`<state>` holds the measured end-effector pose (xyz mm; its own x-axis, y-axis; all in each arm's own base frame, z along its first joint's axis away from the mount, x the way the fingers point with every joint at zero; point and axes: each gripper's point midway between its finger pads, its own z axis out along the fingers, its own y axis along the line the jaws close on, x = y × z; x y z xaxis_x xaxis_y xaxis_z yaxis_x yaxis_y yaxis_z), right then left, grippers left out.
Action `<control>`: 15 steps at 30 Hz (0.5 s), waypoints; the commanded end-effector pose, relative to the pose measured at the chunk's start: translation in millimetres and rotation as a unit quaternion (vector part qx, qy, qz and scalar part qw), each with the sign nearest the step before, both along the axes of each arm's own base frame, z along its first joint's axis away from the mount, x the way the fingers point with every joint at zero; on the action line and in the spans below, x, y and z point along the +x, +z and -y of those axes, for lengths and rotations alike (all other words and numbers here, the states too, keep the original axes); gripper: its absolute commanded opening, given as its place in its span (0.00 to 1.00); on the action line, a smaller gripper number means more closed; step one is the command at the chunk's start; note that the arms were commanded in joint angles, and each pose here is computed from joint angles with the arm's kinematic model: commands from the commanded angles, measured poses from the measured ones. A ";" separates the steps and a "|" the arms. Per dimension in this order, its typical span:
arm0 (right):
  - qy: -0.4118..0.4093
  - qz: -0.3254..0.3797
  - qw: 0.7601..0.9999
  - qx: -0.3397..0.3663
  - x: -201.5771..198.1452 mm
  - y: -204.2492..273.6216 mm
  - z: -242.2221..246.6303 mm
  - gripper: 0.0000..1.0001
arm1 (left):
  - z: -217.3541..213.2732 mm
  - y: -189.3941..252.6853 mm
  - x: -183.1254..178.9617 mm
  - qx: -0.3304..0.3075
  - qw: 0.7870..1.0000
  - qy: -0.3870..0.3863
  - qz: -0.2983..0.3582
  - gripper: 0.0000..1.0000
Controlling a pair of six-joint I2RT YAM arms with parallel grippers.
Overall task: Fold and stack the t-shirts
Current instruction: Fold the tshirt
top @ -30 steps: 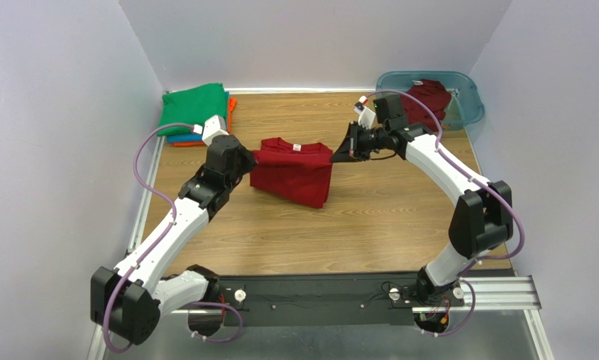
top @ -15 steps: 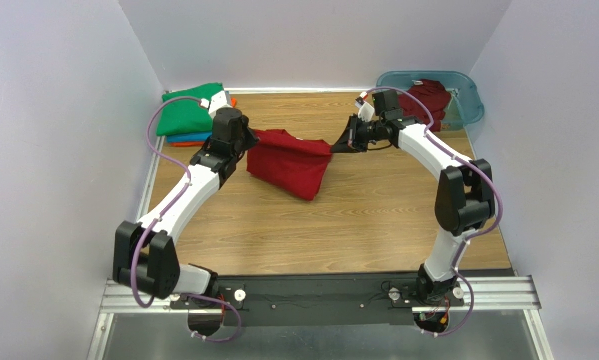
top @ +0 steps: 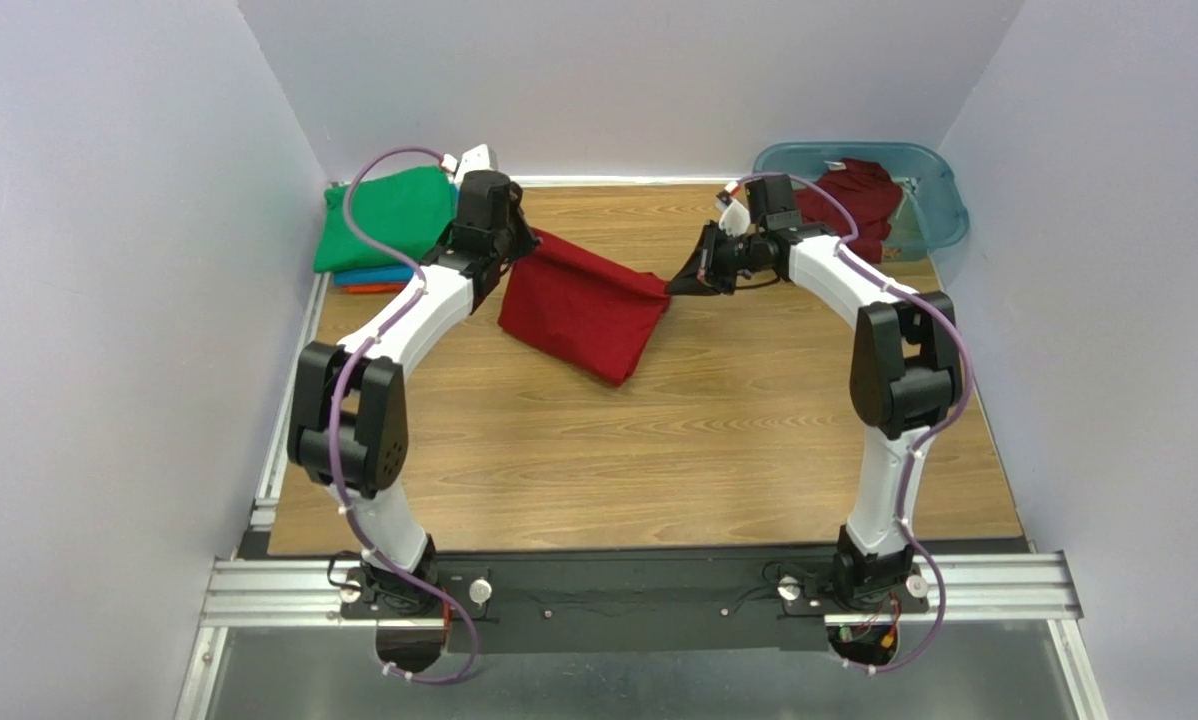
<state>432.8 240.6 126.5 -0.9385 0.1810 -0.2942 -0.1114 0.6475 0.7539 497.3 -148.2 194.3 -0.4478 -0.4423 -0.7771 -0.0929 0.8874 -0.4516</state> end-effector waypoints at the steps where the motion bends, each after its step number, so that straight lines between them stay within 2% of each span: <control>1: -0.015 -0.005 1.000 -0.001 22.1 -12.5 7.9 0.01 | -2.9 13.1 27.4 0.007 1.000 -0.004 0.029 0.00; 6: -0.033 -0.018 0.999 -0.005 35.5 -26.3 12.2 0.01 | 1.4 -7.0 53.4 0.027 0.999 -0.019 0.008 0.00; 11: -0.044 -0.020 0.999 -0.015 48.0 -39.1 17.4 0.05 | 6.6 -26.1 70.8 0.041 0.999 -0.033 -0.006 0.00; 12: -0.049 -0.023 0.998 -0.017 50.2 -41.0 19.2 0.08 | 6.5 -29.1 73.8 0.042 0.999 -0.033 -0.008 0.01; 13: -0.053 -0.017 0.998 -0.018 55.4 -39.3 20.0 0.22 | 6.8 -32.8 80.0 0.044 0.998 -0.032 -0.011 0.05; 15: -0.055 -0.004 0.998 -0.017 67.6 -34.9 19.1 0.36 | 1.0 -44.6 88.9 0.048 0.998 -0.023 -0.023 0.13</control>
<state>474.5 230.4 93.3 -0.9364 0.2389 -0.2570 -0.0369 0.6613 0.7492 565.6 -164.3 153.8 -0.5116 -0.3609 -0.7798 -0.0529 0.9190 -0.3906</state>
